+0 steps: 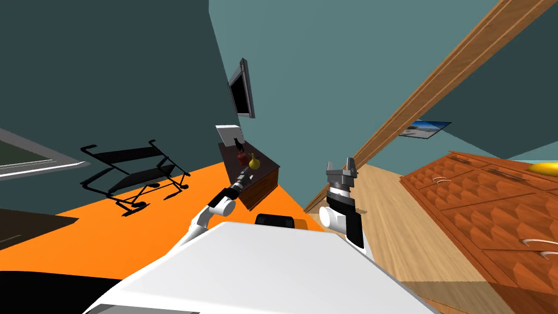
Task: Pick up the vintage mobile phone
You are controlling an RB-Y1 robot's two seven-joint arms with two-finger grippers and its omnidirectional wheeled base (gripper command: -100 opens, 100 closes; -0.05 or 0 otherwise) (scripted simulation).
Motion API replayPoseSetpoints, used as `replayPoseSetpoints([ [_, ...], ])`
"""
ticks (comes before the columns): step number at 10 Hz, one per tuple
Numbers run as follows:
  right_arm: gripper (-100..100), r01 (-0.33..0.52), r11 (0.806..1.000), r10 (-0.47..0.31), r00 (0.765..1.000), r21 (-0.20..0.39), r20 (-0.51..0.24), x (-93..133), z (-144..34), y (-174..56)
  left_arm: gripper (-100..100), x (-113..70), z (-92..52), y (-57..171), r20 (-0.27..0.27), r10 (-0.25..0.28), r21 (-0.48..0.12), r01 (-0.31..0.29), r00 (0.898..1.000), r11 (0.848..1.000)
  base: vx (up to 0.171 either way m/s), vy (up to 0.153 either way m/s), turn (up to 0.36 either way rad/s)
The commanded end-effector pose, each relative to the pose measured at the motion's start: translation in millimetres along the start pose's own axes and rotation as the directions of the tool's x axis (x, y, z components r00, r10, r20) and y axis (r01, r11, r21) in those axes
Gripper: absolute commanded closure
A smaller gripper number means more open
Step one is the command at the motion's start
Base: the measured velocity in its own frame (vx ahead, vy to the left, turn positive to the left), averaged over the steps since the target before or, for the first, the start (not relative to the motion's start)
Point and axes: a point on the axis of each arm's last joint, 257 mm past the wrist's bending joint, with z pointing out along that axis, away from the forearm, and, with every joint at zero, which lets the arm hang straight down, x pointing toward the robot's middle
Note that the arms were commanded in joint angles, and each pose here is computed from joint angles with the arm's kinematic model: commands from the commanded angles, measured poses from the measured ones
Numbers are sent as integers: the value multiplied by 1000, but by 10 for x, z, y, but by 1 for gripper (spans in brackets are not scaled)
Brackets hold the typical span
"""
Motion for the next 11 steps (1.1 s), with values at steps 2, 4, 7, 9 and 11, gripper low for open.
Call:
replayPoseSetpoints([
  [2, 0, 0, 1000, 0, 1000, 0, 0, 1, 0, 0, -100, -82, -6, 333, 4, -6, -109, 7, 1000, 994, -20, 32, -195],
  [4, 0, 0, 1000, 0, 1000, 0, 0, 0, 0, 0, -100, -170, -36, 610, 7, -8, -196, 9, 1000, 981, -11, 35, -189],
  [7, 0, 0, 1000, 0, 1000, 0, 0, 0, 0, 0, -100, -369, -150, 1106, 16, -1, -352, 6, 1000, 936, -7, 34, -182],
  [9, 0, 0, 1000, 0, 1000, 0, 0, -1, 0, 0, -100, -479, -239, 1345, 20, 7, -429, 2, 1000, 903, 2, 37, -179],
  [11, 0, 0, 1000, 0, 1000, 0, 0, -1, 0, 0, -100, -565, -341, 1559, 17, 16, -505, -6, 1000, 863, 10, 36, -160],
])
